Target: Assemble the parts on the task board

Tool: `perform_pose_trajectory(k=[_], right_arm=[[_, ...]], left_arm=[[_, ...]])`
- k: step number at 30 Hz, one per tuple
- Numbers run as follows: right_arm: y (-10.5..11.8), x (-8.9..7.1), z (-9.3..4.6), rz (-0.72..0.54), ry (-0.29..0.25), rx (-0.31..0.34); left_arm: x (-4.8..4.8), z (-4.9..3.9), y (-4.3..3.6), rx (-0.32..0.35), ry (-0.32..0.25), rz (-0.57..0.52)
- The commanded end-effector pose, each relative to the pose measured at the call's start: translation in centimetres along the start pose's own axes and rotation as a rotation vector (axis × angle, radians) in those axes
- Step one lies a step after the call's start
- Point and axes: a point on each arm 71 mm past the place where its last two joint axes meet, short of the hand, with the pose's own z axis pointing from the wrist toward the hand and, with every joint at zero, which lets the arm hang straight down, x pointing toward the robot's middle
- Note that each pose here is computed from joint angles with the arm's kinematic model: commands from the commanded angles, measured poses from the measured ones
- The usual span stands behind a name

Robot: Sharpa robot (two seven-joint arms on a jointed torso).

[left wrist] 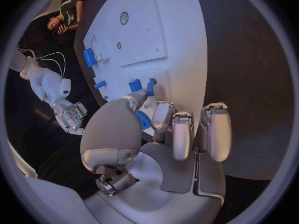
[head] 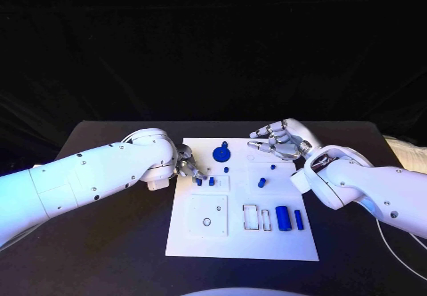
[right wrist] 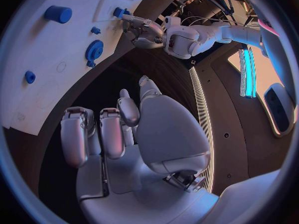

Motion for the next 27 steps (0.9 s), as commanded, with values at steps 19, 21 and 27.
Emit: perform_pose_trajectory(k=[19, 21, 27], right_arm=[[0.03, 0.17, -0.01, -0.001, 0.018, -0.003], [0.03, 0.16, -0.01, -0.001, 0.018, -0.003], [0.03, 0.16, 0.00, -0.001, 0.016, -0.004]], left_arm=[[1.64, 0.40, 0.88, -0.076, 0.084, 0.072], [1.63, 0.39, 0.89, -0.077, 0.083, 0.071], [1.63, 0.37, 0.90, -0.078, 0.082, 0.070]])
